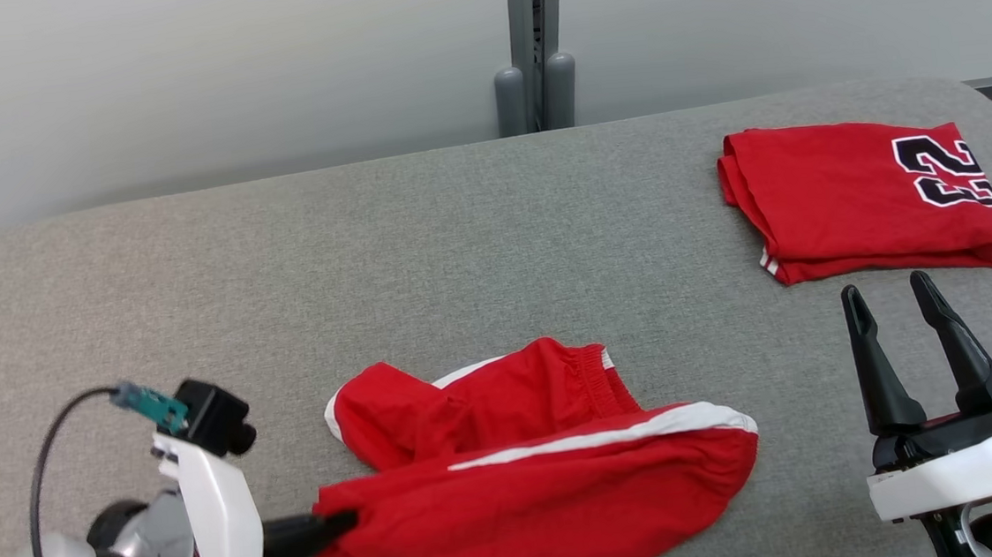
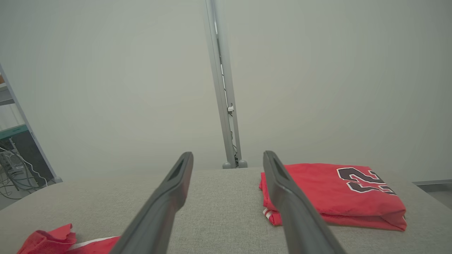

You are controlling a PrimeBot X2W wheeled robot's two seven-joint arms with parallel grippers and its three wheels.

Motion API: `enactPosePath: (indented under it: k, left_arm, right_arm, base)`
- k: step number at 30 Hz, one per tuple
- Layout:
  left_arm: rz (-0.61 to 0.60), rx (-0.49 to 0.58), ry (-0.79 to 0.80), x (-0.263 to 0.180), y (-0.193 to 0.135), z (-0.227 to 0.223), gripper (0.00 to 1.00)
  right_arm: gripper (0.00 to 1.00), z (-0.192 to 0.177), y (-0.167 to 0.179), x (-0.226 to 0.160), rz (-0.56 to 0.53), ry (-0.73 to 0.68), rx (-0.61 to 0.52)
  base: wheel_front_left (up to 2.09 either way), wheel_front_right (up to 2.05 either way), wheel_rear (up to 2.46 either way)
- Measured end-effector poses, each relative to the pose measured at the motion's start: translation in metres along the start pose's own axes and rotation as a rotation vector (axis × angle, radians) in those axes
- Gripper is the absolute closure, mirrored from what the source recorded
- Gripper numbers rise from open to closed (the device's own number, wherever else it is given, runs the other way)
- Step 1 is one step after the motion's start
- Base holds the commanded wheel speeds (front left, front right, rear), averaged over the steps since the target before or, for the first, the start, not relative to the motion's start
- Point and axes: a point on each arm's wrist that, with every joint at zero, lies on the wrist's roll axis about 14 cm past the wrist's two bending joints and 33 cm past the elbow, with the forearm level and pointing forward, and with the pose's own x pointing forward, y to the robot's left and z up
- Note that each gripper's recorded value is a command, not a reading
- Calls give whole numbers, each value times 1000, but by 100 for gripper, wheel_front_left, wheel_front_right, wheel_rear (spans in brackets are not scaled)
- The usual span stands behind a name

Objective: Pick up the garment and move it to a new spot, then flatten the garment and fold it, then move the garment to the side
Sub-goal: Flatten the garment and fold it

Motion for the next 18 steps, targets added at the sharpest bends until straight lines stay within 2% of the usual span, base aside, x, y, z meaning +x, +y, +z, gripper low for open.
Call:
enactPosePath:
  k: [6,14,16,17,18]
  left_arm:
    - [98,-57,65,8,26,-41,100]
    - [88,-130,93,25,25,-68,100]
    - [83,-134,88,29,24,-68,80]
    - [81,-136,84,29,23,-68,59]
    - [78,-137,69,30,23,-66,0]
  right_arm:
    - [0,-5,3,3,10,12,4]
    - [0,-6,-3,1,-1,19,-2]
    - [0,-6,-5,1,-6,20,-4]
    - [0,-6,-5,1,-8,20,-4]
    - [0,-6,-6,1,-9,20,-5]
  base:
    - [0,0,0]
    - [0,0,0]
    - [0,0,0]
    - [0,0,0]
    - [0,0,0]
